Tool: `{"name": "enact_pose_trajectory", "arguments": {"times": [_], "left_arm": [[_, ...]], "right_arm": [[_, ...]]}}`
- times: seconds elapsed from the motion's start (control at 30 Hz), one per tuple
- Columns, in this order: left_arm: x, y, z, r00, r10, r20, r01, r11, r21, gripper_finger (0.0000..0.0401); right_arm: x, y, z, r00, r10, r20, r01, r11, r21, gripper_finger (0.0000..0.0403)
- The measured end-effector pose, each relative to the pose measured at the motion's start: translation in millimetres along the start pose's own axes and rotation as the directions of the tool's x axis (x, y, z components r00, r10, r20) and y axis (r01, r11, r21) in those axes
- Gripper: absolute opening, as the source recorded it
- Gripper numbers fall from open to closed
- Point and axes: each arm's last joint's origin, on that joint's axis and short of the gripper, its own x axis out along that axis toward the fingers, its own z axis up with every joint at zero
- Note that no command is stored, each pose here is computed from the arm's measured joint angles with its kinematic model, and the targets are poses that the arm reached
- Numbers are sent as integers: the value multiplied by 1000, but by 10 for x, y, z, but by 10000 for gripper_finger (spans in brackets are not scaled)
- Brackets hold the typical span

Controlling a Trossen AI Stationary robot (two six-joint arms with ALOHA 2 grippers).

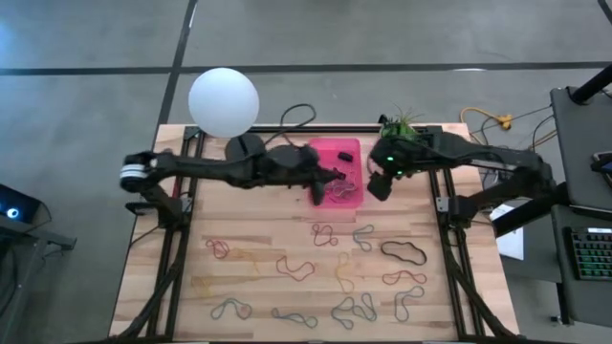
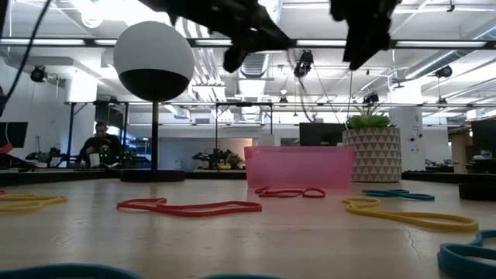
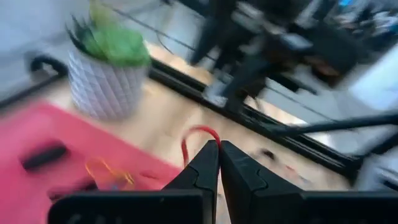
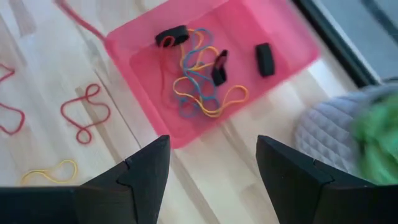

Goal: Pick and place rubber bands into bin
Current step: Put the red rubber band into the pink bin, then put the black rubber band into the pink bin

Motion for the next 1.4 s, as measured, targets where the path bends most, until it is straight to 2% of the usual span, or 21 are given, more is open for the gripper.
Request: {"name": "enact_pose_trajectory", "arguments": {"times": [0.17,0.27,0.4,0.53,0.6,0.7,0.77,0.87,1.07,1.17,1.27,1.33,1.4], "left_arm": [[420,77,-100,967,242,-85,-231,966,119,0],[651,121,-226,948,278,-156,-256,956,147,2],[821,87,-355,932,282,-227,-256,957,138,35],[802,38,-354,916,282,-286,-251,958,142,93],[711,3,-320,900,247,-358,-209,967,144,121],[503,-103,-242,883,149,-446,-89,984,152,151],[317,-201,-217,863,145,-485,-61,981,185,161],[21,-356,-266,801,208,-561,-56,960,275,162],[-639,-772,-475,636,366,-680,-33,893,450,145],[-851,-963,-623,579,392,-715,-20,884,468,137],[-998,-1050,-833,505,424,-751,-68,887,456,134],[-1085,-1022,-1029,404,444,-799,-137,894,427,134],[-1179,-920,-1243,259,478,-840,-317,863,393,134]], "right_arm": [[-271,-31,-165,998,1,61,-3,999,39,224],[-359,-33,-241,997,10,83,-14,999,44,224],[-365,-13,-317,997,2,83,-5,999,39,224],[-259,17,-390,999,-7,44,7,1000,3,224],[-178,25,-423,1000,-20,15,21,999,-26,224],[-58,30,-474,999,-39,-20,38,998,-60,224],[15,39,-500,999,-34,-27,32,997,-77,224],[115,84,-503,999,41,-13,-42,994,-101,224],[312,200,-449,983,172,61,-161,976,-144,224],[393,240,-432,978,198,69,-186,971,-153,224],[454,268,-413,979,196,62,-184,969,-166,224],[499,289,-397,980,191,51,-180,969,-170,224],[546,310,-383,982,185,35,-176,969,-171,224]]}}
